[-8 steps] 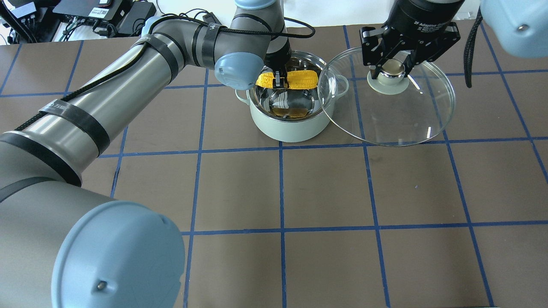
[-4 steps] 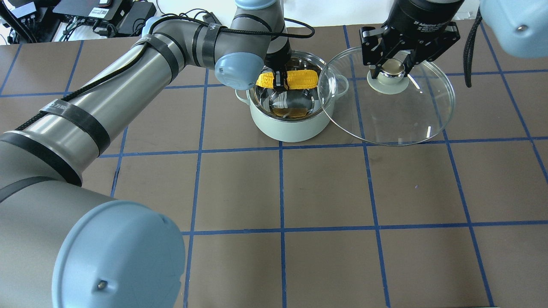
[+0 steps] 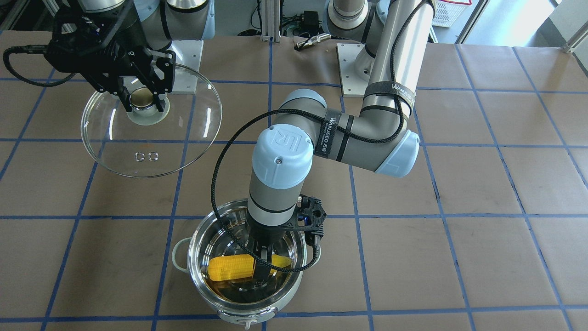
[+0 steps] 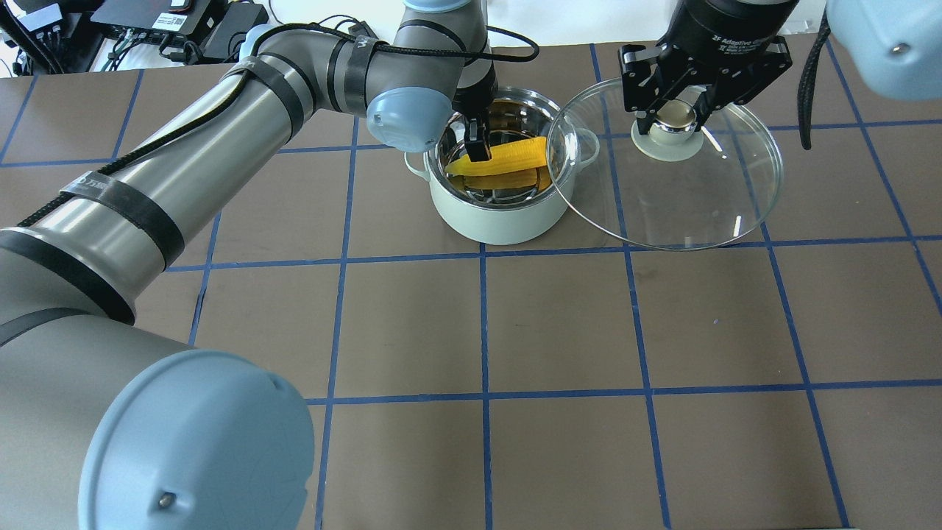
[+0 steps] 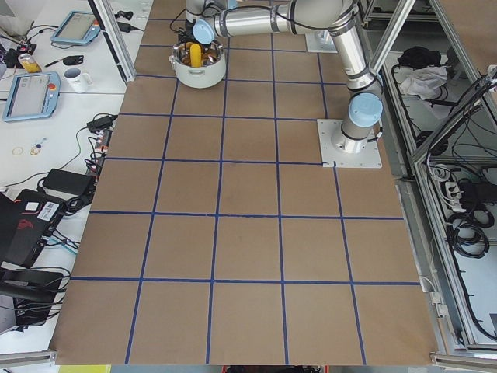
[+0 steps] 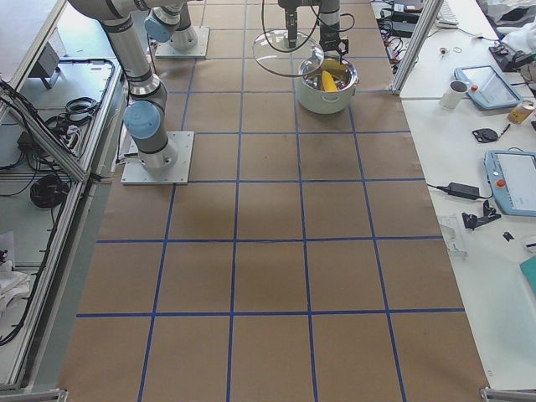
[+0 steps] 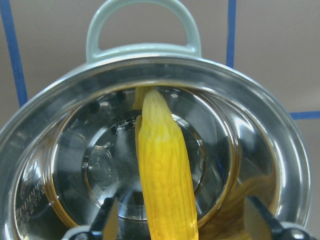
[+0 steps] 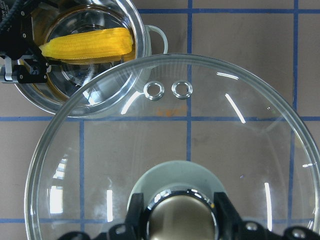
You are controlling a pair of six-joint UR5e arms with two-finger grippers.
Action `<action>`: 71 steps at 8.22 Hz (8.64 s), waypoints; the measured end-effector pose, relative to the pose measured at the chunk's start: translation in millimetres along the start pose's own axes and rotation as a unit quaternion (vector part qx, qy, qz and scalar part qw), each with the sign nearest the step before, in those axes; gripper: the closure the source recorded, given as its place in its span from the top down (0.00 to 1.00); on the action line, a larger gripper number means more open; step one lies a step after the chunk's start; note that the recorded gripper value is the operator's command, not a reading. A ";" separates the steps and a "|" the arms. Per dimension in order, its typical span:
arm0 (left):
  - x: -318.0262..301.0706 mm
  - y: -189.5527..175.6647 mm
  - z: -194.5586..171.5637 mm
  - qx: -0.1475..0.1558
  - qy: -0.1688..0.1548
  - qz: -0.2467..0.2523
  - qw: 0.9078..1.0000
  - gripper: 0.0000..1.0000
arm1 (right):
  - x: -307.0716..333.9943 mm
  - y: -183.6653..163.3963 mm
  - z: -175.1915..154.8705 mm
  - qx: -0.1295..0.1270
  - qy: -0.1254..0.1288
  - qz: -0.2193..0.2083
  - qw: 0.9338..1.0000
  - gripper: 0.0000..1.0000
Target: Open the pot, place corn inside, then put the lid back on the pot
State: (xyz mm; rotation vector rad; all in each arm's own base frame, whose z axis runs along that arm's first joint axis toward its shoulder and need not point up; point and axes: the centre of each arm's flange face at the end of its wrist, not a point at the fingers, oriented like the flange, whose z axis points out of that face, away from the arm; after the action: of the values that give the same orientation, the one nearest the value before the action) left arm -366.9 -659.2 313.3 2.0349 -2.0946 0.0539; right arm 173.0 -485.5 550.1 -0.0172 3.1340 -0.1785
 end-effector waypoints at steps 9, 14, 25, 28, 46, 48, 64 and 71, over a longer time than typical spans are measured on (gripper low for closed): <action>28.1 -111.9 -134.2 0.012 0.067 0.040 0.997 1.00 | -1.5 -3.2 0.8 0.007 0.000 -0.005 1.000 0.08; -0.2 -233.8 -235.5 0.062 0.019 0.126 0.990 1.00 | -10.6 -45.1 6.0 0.020 0.009 -0.006 1.000 0.06; -99.0 -228.3 -328.4 0.045 -0.104 0.545 0.831 1.00 | -161.0 -118.8 179.5 0.056 -0.005 0.006 0.998 0.07; -97.0 -226.8 -326.1 0.030 -0.102 0.631 0.769 1.00 | -152.2 -128.1 185.5 0.063 -0.005 0.014 0.998 0.07; -91.7 -228.9 -299.2 0.017 -0.104 0.665 0.739 1.00 | -153.2 -138.1 215.1 0.064 -0.008 0.022 0.998 0.07; -91.1 -229.0 -298.9 0.019 -0.102 0.666 0.739 1.00 | -153.2 -138.0 216.1 0.063 -0.008 0.022 0.998 0.07; -86.3 -222.7 -271.9 -0.011 -0.089 0.627 0.774 1.00 | -152.1 -138.6 220.9 0.072 -0.007 0.022 0.997 1.00; -89.8 -220.9 -275.3 -0.009 -0.088 0.628 0.773 1.00 | -49.1 -8.9 79.8 0.047 0.012 0.054 0.997 1.00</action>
State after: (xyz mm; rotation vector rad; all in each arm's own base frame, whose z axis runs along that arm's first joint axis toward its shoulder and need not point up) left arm -110.1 -530.7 537.5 0.2733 -3.0946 0.0515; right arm 222.4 -502.9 471.9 0.1555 3.1350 -0.3275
